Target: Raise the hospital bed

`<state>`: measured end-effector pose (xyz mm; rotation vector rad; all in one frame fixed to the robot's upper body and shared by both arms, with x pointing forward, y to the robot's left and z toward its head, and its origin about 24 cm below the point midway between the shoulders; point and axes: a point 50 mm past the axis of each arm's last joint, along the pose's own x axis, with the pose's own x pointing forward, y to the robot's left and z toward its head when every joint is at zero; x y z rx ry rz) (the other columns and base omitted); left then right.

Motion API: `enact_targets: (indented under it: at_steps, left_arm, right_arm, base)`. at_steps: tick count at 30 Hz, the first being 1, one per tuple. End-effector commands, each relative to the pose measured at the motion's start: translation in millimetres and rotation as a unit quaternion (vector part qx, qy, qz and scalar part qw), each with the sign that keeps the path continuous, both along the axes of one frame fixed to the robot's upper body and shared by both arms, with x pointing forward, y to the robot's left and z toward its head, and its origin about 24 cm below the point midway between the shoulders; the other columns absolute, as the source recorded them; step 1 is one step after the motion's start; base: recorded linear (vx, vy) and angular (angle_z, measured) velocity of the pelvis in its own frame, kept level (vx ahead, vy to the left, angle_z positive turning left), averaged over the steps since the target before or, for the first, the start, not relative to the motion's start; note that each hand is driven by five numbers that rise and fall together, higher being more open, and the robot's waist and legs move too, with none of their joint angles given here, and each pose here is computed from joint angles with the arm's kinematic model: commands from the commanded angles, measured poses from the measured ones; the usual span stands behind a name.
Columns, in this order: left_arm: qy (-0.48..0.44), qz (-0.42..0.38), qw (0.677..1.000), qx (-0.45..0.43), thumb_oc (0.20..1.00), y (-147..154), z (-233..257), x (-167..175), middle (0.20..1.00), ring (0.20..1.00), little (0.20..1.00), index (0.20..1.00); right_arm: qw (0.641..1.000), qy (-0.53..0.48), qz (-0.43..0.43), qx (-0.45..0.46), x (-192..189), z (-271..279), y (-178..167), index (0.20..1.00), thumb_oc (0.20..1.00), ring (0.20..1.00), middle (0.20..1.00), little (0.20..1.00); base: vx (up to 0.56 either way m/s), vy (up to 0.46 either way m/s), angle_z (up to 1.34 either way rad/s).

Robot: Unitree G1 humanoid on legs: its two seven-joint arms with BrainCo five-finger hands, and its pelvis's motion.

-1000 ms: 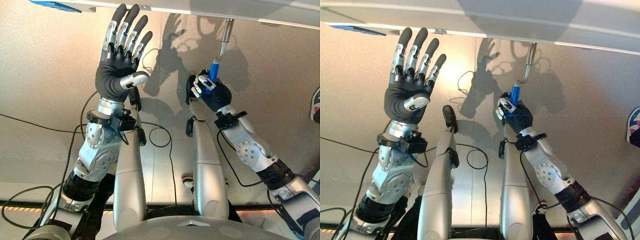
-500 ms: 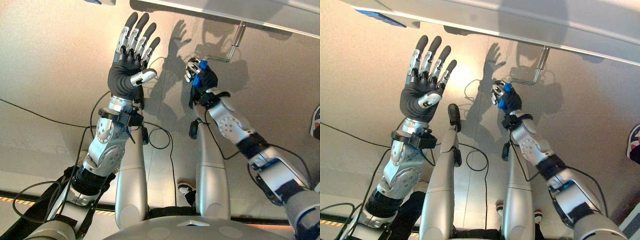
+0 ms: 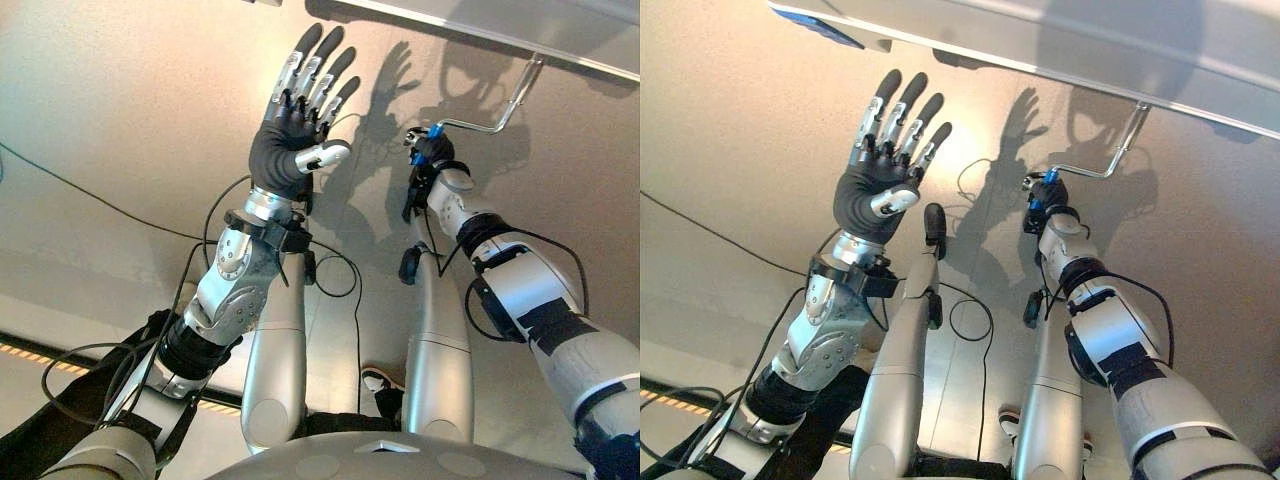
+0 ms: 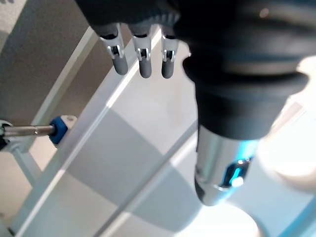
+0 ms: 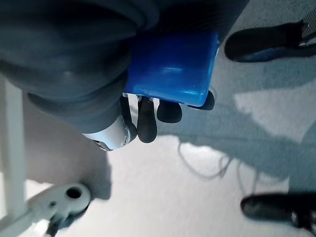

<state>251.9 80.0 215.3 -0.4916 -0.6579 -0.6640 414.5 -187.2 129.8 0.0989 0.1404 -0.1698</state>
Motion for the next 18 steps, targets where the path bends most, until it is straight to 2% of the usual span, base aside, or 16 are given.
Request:
enact_targets:
  at_steps: [1, 3, 4, 7, 9, 14, 18]
  left_arm:
    - [-0.094, -0.035, 0.995, -0.01, 1.0, -3, 24, -26, 1.0, 1.0, 1.0, 1.0]
    - [-0.095, -0.035, 0.995, -0.007, 1.0, -3, 24, -26, 1.0, 1.0, 1.0, 1.0]
    - [-0.098, -0.031, 0.995, -0.003, 1.0, -1, 24, -25, 1.0, 1.0, 1.0, 1.0]
    - [-0.1, -0.029, 0.995, -0.001, 1.0, 2, 24, -25, 1.0, 1.0, 1.0, 1.0]
    - [-0.099, -0.027, 0.995, -0.001, 1.0, 3, 23, -25, 1.0, 1.0, 1.0, 1.0]
    - [-0.101, -0.014, 0.995, -0.001, 1.0, 12, 22, -24, 1.0, 1.0, 1.0, 1.0]
    - [-0.103, -0.005, 0.995, 0.0, 1.0, 18, 22, -24, 1.0, 1.0, 1.0, 1.0]
  right_arm:
    - [0.999, 0.016, -0.033, -0.028, -4, -2, -27, 0.2, 0.2, 0.2, 0.2, 0.2]
    - [0.998, 0.025, -0.048, -0.024, -8, -8, -39, 0.2, 0.2, 0.2, 0.2, 0.2]
    - [0.994, 0.039, -0.101, -0.009, -21, -19, -72, 0.2, 0.2, 0.2, 0.2, 0.2]
    - [0.985, 0.062, -0.162, 0.014, -42, -39, -109, 0.2, 0.2, 0.2, 0.2, 0.2]
    - [0.982, 0.066, -0.174, 0.018, -48, -44, -117, 0.2, 0.2, 0.2, 0.2, 0.2]
    - [0.959, 0.085, -0.266, 0.052, -91, -67, -171, 0.2, 0.2, 0.2, 0.2, 0.2]
    - [0.945, 0.092, -0.307, 0.062, -114, -77, -193, 0.2, 0.2, 0.2, 0.2, 0.2]
  base:
    - [0.0, 0.0, 0.0]
    - [0.0, 0.0, 0.02]
    - [0.0, 0.0, 0.0]
    - [0.01, -0.017, -0.04]
    - [0.0, -0.014, -0.05]
    - [-0.01, -0.046, -0.05]
    - [-0.01, -0.043, -0.08]
